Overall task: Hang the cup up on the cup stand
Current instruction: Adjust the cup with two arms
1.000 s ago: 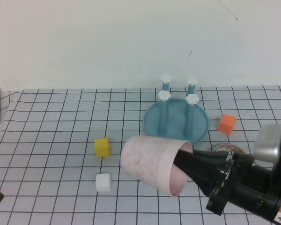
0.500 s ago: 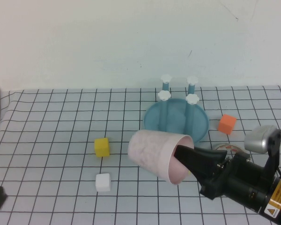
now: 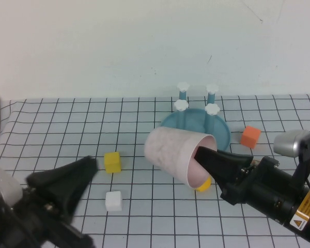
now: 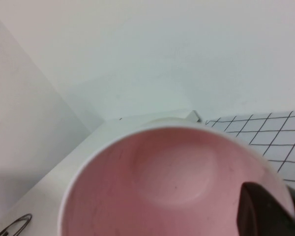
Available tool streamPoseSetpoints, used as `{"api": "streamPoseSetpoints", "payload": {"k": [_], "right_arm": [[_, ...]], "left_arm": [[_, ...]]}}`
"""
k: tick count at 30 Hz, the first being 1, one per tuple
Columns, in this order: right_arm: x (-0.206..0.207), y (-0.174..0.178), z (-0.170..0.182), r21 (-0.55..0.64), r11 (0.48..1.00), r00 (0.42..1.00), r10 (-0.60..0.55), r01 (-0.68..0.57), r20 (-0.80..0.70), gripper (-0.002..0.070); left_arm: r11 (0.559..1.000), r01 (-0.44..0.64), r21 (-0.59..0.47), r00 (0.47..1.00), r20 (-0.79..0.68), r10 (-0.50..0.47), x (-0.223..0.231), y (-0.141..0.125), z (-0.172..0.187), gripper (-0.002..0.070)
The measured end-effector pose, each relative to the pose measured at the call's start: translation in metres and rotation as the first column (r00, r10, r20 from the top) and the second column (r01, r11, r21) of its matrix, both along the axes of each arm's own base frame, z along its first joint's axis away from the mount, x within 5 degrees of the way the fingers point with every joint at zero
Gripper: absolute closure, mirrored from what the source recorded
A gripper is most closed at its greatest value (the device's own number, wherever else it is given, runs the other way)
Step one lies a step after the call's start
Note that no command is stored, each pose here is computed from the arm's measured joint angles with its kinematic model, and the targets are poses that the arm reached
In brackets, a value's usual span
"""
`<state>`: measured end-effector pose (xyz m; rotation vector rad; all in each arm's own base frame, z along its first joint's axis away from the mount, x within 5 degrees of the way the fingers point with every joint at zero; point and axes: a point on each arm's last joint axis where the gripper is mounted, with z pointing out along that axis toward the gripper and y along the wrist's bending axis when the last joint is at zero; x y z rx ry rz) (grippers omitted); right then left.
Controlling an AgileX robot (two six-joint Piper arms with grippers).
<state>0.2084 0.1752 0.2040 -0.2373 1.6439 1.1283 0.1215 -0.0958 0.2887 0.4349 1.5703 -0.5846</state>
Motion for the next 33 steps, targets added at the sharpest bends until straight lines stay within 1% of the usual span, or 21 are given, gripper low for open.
{"api": "streamPoseSetpoints", "payload": {"k": [2, 3, 6, 8, 10, 12, 15, 16, 18, 20, 22, 23, 28, 31, 33], "right_arm": [[0.001, -0.001, 0.000, 0.005, 1.000, 1.000, -0.009, 0.009, -0.003, 0.0660], [0.001, -0.001, 0.000, 0.005, 1.000, 1.000, -0.011, 0.011, -0.004, 0.0660], [0.001, -0.001, 0.000, 0.007, 1.000, 1.000, -0.015, 0.015, -0.005, 0.0660], [0.001, -0.001, 0.000, 0.007, 1.000, 1.000, -0.015, 0.015, -0.005, 0.0660], [0.001, -0.001, 0.000, 0.007, 1.000, 1.000, -0.015, 0.015, -0.005, 0.0660], [0.001, -0.001, 0.000, 0.007, 1.000, 1.000, -0.015, 0.015, -0.005, 0.0660], [0.001, -0.001, 0.000, 0.004, 1.000, 1.000, -0.015, 0.015, -0.001, 0.0660], [0.001, -0.001, 0.000, -0.003, 1.000, 1.000, -0.015, 0.015, 0.007, 0.0660], [0.000, 0.000, 0.000, -0.030, 1.000, 0.999, -0.005, 0.006, 0.036, 0.0660], [-0.001, 0.001, 0.000, -0.059, 0.998, 0.998, 0.015, -0.011, 0.068, 0.0660], [-0.003, 0.002, 0.000, -0.084, 0.996, 0.995, 0.041, -0.033, 0.092, 0.0660], [-0.003, 0.003, 0.000, -0.095, 0.995, 0.994, 0.050, -0.040, 0.102, 0.0660], [-0.003, 0.004, 0.001, -0.115, 0.992, 0.989, 0.061, -0.045, 0.136, 0.0660], [0.001, 0.010, 0.009, -0.122, 0.990, 0.979, 0.088, -0.066, 0.186, 0.0660], [0.003, 0.016, 0.017, -0.146, 0.984, 0.959, 0.134, -0.099, 0.250, 0.0660]], "left_arm": [[0.993, 0.036, -0.115, 0.999, -0.034, -0.040, -0.001, -0.009, 0.002, 0.0678], [0.982, 0.050, -0.182, 0.996, -0.064, -0.063, -0.001, -0.013, 0.002, 0.0678], [0.928, 0.045, -0.370, 0.978, -0.173, -0.117, 0.001, -0.022, 0.001, 0.0673], [0.885, 0.020, -0.466, 0.960, -0.238, -0.147, 0.003, -0.025, 0.000, 0.0645], [0.849, -0.007, -0.528, 0.943, -0.286, -0.170, 0.006, -0.028, -0.002, 0.0580], [0.820, -0.030, -0.571, 0.929, -0.320, -0.188, 0.008, -0.030, -0.004, 0.0491], [0.778, -0.062, -0.625, 0.906, -0.362, -0.219, 0.009, -0.032, -0.005, 0.0323], [0.756, -0.081, -0.650, 0.893, -0.384, -0.235, 0.010, -0.032, -0.005, 0.0273], [0.701, -0.127, -0.701, 0.860, -0.430, -0.274, 0.010, -0.033, -0.006, 0.0200], [0.626, -0.195, -0.755, 0.811, -0.483, -0.329, 0.011, -0.033, -0.007, 0.0146], [0.567, -0.244, -0.787, 0.771, -0.512, -0.379, 0.011, -0.034, -0.008, 0.0123], [0.548, -0.260, -0.795, 0.756, -0.521, -0.396, 0.011, -0.035, -0.008, 0.0116], [0.476, -0.323, -0.818, 0.705, -0.543, -0.455, 0.011, -0.036, -0.009, 0.0105], [0.432, -0.364, -0.825, 0.674, -0.554, -0.489, 0.012, -0.036, -0.009, 0.0102], [0.425, -0.374, -0.824, 0.658, -0.559, -0.504, 0.012, -0.038, -0.010, 0.0101]]}}
